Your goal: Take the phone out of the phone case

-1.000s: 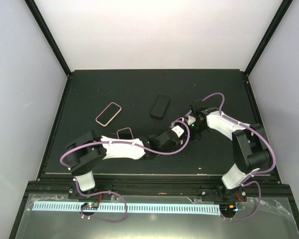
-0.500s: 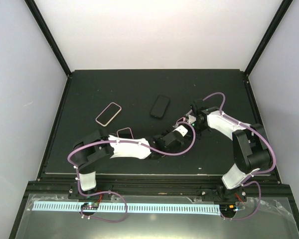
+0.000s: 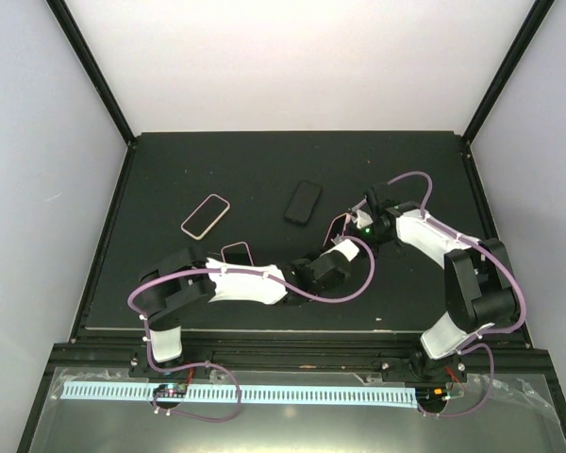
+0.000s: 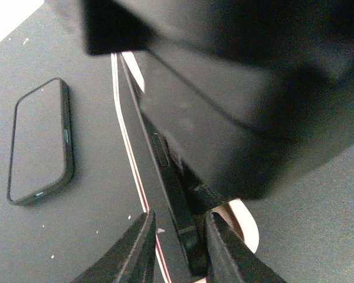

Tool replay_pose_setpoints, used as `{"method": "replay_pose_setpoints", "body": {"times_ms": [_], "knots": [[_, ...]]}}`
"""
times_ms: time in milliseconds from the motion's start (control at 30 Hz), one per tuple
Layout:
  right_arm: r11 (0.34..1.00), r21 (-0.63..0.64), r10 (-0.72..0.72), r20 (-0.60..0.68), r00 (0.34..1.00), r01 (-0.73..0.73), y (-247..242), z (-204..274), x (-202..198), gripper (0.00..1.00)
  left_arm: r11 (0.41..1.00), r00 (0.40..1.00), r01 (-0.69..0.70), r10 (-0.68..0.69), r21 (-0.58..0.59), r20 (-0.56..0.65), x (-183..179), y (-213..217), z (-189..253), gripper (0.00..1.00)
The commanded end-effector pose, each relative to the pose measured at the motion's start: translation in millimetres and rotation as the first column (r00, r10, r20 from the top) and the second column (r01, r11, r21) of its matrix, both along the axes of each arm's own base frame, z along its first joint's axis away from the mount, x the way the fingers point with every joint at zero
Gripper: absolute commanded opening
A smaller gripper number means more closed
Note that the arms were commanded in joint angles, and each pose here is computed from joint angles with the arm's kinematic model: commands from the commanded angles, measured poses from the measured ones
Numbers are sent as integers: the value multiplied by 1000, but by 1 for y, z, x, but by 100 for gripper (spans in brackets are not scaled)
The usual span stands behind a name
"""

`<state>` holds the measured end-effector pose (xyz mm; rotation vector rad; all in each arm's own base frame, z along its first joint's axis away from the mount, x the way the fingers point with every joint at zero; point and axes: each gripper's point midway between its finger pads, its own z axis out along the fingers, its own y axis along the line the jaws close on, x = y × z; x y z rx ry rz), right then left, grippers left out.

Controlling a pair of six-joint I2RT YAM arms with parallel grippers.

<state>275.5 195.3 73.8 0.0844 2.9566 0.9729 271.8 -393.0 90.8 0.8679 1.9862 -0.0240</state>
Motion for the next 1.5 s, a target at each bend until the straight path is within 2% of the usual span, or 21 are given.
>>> {"method": "replay_pose_setpoints", "body": {"times_ms": [0, 267, 600, 867, 1033, 1267, 1467], "knots": [[996, 79, 40, 14, 999, -41, 8, 29, -10, 1, 990, 995, -91, 87, 108, 42, 18, 27, -9, 20], [998, 59, 33, 60, 998, -36, 2, 34, -6, 1, 991, 990, -124, 120, 49, 78, 21, 35, 19, 2], [971, -233, 4, 220, 975, 48, -45, 31, 18, 1, 973, 985, -158, 167, -171, 39, 17, 53, 64, 2], [954, -291, 18, 281, 960, 68, -55, 37, 28, 1, 926, 985, -163, 173, -339, 1, 8, 69, 90, 2], [935, -346, 34, 322, 946, 84, -64, 44, 37, 1, 906, 985, -160, 173, -391, -2, 0, 81, 101, 2], [930, -356, 46, 365, 930, 94, -67, 48, 41, 1, 855, 986, -146, 165, -498, -7, -10, 98, 118, 2], [917, -396, 128, 418, 900, 53, -74, 64, 60, 1, 832, 988, -140, 156, -538, -15, -18, 110, 120, 2]]}}
